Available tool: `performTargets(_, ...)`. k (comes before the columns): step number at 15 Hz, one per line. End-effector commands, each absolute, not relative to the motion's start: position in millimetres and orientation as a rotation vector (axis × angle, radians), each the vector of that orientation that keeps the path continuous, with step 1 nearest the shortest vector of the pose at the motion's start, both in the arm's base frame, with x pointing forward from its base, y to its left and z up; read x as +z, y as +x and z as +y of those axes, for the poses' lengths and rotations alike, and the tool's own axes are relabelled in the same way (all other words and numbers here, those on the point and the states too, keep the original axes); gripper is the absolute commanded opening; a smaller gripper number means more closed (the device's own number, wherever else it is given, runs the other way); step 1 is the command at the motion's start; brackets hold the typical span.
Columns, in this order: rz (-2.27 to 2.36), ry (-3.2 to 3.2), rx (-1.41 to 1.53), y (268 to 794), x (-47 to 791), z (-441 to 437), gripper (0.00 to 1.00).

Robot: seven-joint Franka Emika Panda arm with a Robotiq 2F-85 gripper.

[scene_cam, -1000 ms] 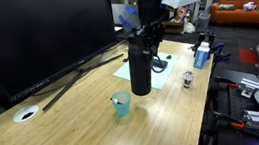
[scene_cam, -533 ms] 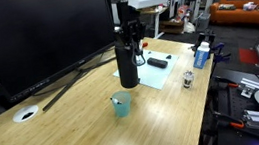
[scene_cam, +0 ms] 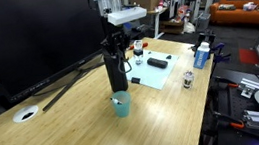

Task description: Move the black flask backwards

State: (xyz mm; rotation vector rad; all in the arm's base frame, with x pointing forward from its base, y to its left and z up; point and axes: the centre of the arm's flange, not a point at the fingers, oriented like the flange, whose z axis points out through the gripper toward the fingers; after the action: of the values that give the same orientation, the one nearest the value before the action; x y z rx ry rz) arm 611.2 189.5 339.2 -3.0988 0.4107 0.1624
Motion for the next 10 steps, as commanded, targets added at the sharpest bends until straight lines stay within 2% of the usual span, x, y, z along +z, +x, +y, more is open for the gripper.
performTargets(1,0.38,-3.16,0.14,638,342,199,0.08)
performTargets(10,0.365,-3.179,0.113,652,329,200,0.08)
